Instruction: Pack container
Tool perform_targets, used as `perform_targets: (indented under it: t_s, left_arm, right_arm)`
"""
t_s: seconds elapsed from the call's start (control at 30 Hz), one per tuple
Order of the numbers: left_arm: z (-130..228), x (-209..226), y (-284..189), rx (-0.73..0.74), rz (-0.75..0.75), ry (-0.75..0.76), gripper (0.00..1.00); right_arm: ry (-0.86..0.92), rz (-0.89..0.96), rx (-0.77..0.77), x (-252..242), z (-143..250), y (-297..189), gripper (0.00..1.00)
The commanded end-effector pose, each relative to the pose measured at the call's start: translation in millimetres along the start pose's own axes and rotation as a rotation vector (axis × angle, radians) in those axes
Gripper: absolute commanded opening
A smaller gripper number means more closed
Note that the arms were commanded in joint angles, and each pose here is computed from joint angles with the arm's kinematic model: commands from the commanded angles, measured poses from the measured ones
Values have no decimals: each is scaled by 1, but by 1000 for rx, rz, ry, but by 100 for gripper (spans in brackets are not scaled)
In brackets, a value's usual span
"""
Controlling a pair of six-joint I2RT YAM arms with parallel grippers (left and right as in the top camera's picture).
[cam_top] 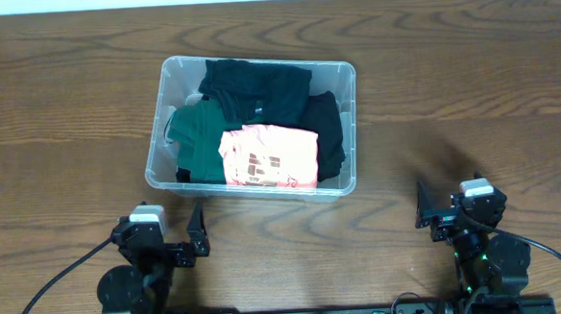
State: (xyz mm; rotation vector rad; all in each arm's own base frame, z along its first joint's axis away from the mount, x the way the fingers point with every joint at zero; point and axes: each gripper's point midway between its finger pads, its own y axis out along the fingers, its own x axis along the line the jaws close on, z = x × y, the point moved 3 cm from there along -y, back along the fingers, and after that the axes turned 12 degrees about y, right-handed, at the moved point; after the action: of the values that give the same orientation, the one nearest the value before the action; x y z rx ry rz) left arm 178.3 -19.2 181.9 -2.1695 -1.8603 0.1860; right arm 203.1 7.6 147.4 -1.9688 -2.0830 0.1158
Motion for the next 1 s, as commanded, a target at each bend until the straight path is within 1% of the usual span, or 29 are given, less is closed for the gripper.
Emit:
perform_targets:
  t_s: [0.0,0.2,0.33,0.97]
  left_arm:
    - [9,-4,7,1,21,19,98]
    - [40,-6,21,71,31,9,98]
    - [54,-7,28,93,34,6,98]
    - [54,-6,29,93,30,7,98]
  right_arm:
    - [5,2,-4,0,0,0,99]
    - [5,2,-4,0,0,0,99]
    - [5,2,-4,0,0,0,99]
    - [5,2,-4,0,0,0,99]
